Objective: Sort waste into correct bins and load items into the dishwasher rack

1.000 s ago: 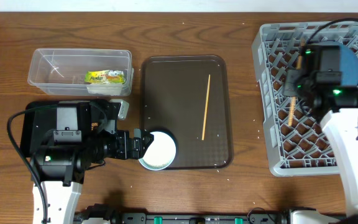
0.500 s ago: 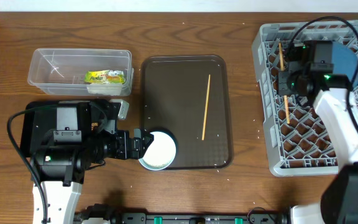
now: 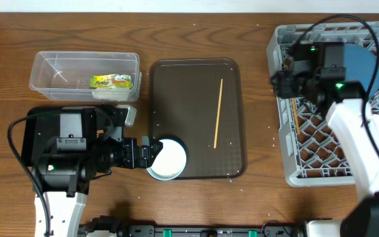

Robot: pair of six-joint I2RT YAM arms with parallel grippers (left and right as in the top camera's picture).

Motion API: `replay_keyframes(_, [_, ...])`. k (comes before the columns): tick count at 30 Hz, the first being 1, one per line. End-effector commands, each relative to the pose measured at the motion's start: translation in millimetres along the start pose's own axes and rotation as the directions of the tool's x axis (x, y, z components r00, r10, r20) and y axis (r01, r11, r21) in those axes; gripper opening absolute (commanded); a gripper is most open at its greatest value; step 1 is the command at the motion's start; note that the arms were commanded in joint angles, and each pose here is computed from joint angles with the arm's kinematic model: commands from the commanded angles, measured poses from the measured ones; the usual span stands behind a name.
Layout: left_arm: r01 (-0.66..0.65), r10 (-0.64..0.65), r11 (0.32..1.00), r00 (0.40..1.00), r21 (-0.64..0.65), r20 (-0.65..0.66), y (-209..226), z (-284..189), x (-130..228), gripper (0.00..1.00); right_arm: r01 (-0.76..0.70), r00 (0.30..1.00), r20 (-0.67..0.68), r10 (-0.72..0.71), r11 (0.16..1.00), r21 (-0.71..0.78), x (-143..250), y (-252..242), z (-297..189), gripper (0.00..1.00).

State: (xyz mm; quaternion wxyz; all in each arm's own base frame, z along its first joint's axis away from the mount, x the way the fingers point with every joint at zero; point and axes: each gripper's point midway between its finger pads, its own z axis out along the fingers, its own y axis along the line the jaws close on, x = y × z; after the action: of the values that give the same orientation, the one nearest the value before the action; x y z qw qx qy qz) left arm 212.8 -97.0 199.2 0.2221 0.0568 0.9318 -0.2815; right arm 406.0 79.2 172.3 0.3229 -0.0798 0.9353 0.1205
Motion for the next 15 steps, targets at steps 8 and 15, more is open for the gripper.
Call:
replay_keyframes(8, [-0.013, 0.013, 1.0, 1.0, 0.014, 0.008, -4, -1, -1, 0.98, -0.102, 0.983, -0.154, 0.103, 0.995, 0.018, 52, 115, 45, 0.5])
replay_keyframes(15, [-0.013, 0.013, 1.0, 1.0, 0.014, 0.007, -4, -1, -1, 0.98, -0.167, 0.93, -0.293, 0.221, 0.966, 0.199, 118, 113, 116, 0.36])
